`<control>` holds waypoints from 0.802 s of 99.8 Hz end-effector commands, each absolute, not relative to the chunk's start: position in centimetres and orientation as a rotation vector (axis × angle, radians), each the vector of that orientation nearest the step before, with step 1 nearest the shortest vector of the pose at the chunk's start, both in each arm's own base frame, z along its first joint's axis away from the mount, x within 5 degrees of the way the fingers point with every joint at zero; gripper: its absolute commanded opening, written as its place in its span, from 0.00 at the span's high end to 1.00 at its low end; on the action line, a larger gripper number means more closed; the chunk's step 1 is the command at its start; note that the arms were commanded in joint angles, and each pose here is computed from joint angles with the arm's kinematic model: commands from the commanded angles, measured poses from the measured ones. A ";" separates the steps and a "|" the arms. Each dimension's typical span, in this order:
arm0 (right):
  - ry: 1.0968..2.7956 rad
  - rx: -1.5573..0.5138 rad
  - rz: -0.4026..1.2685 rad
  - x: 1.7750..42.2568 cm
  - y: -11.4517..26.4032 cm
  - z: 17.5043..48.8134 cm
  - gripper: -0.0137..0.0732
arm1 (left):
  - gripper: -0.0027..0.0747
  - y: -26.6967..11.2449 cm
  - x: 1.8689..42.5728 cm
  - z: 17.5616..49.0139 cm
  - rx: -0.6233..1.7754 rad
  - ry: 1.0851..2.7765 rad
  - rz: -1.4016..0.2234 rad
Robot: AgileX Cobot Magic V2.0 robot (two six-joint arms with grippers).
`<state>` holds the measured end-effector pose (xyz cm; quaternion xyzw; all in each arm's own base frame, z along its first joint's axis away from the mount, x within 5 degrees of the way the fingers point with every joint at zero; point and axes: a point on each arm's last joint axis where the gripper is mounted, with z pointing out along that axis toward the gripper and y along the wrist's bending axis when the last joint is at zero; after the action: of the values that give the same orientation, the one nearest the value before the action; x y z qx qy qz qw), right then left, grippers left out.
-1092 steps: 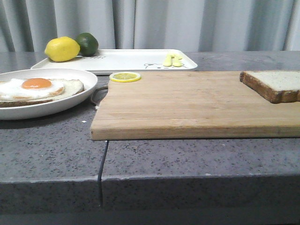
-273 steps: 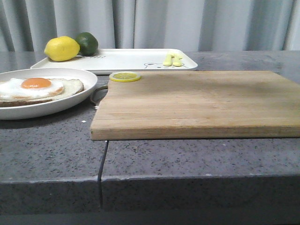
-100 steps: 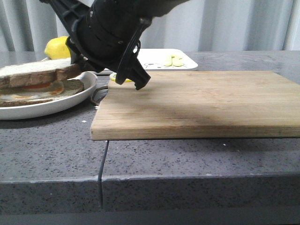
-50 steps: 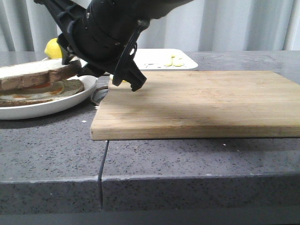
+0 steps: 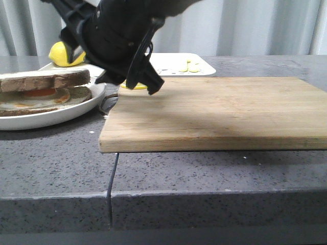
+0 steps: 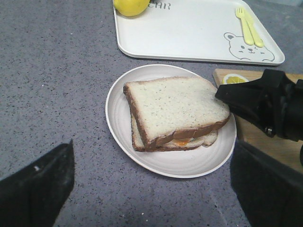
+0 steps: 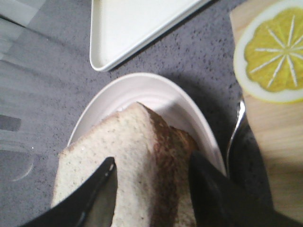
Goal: Place bread and move sandwich to tray
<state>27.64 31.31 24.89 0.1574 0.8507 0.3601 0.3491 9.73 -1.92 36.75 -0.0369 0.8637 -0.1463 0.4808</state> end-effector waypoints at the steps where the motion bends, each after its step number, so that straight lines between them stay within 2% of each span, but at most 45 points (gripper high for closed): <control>1: 2.077 0.382 0.989 27.1 30.3 30.1 0.41 | 0.17 -1.9 10.1 38.2 -0.104 2.023 -0.377; 17: 1.955 0.253 0.858 26.3 28.0 33.9 0.41 | 0.17 -1.9 10.1 38.2 -0.104 2.023 -0.377; 46: 1.690 -0.052 0.435 23.2 21.4 42.2 0.41 | 0.17 -1.9 10.1 38.2 -0.104 2.023 -0.377; 57: 1.582 -0.125 0.376 21.5 19.1 45.1 0.41 | 0.17 -1.9 10.1 38.2 -0.104 2.023 -0.377; 68: 1.502 -0.153 0.318 20.2 17.3 47.0 0.41 | 0.17 -1.9 10.1 38.2 -0.104 2.023 -0.377; 80: 1.437 -0.172 0.177 19.2 15.2 48.3 0.41 | 0.17 -1.9 10.1 38.2 -0.104 2.023 -0.377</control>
<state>20.57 17.33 45.46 -0.0634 0.7021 0.1283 0.6976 9.73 -1.92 36.75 -0.0369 0.8637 -0.1463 0.4808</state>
